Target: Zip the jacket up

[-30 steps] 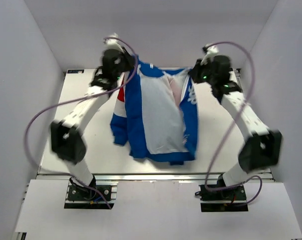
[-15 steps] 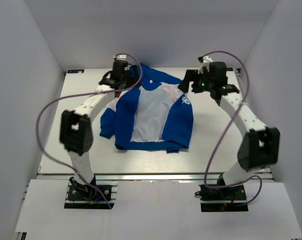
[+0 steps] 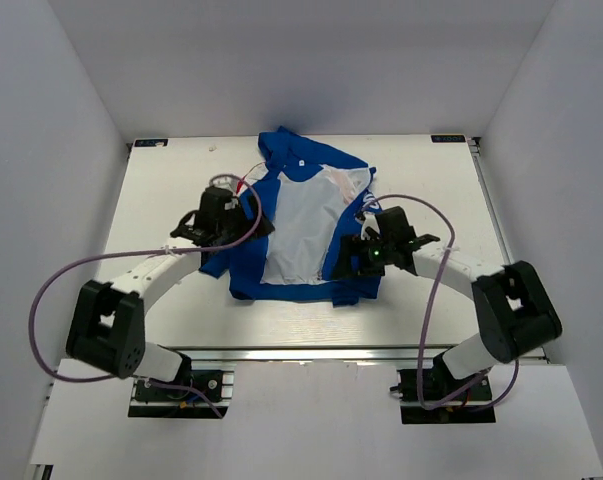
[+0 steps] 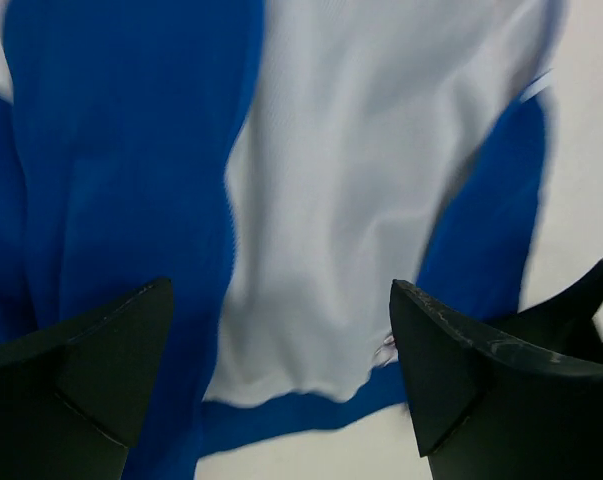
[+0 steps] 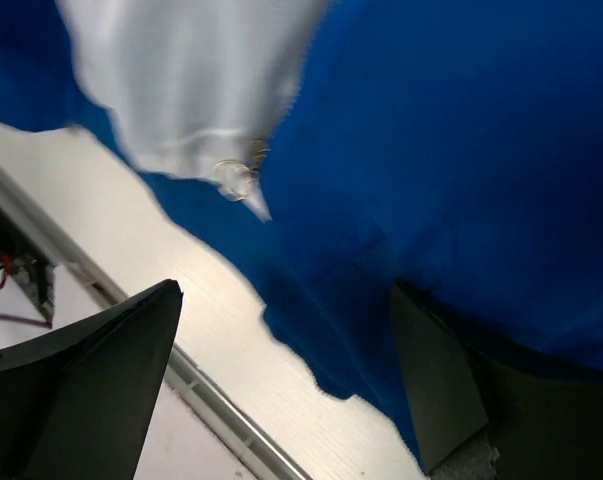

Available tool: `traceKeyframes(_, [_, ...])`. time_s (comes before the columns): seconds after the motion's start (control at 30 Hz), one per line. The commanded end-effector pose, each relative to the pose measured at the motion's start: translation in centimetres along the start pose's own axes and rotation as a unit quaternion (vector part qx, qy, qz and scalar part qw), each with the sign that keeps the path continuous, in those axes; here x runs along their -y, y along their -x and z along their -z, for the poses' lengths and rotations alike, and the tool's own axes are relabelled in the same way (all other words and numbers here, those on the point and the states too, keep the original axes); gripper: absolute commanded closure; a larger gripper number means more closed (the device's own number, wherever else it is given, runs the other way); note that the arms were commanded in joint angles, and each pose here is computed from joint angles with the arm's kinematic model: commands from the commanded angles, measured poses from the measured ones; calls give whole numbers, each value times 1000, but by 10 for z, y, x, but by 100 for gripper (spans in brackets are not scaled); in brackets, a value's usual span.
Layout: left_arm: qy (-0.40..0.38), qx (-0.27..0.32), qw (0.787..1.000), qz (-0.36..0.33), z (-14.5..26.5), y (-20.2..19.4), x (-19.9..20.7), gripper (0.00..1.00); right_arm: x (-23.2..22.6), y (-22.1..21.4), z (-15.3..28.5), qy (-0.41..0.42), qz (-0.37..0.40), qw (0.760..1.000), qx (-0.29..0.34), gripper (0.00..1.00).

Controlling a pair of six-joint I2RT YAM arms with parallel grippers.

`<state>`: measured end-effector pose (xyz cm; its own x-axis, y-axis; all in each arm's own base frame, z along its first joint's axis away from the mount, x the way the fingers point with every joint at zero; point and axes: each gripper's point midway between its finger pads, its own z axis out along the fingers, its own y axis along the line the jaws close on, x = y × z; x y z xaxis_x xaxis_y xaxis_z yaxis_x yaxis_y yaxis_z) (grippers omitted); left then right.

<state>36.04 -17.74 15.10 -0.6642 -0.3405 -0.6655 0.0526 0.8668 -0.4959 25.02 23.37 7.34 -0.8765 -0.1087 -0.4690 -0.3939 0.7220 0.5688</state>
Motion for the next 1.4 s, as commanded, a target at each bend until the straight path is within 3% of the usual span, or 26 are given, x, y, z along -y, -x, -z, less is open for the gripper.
traceKeyframes(0.0, [-18,-68,997,29,-7,-39,-2,2,14,-5,-17,-18,-29,999,-12,11])
traceKeyframes(0.07, [5,-90,995,31,-20,-54,-16,2,40,-11,-28,-71,-45,996,-29,11])
traceKeyframes(0.27, [37,-145,988,24,-61,-77,-35,2,76,17,-46,-119,-42,990,-59,11])
traceKeyframes(0.43, [44,-187,981,17,-103,-75,-32,3,103,88,-44,-111,-53,992,-1,11])
traceKeyframes(0.63, [12,-154,988,-5,-133,-28,-2,3,126,159,-13,-134,-34,988,62,11])
traceKeyframes(0.67, [12,-152,988,-9,-132,-24,0,3,121,176,-2,-141,-14,987,77,11])
traceKeyframes(0.87, [-29,-119,992,-22,-86,-2,25,3,81,176,30,-127,47,987,89,11])
traceKeyframes(1.1, [-34,-91,995,-25,-17,-1,27,2,61,132,5,-189,53,980,32,11])
traceKeyframes(1.37, [-10,-51,999,-8,30,-2,16,2,76,129,-30,-309,22,951,13,11])
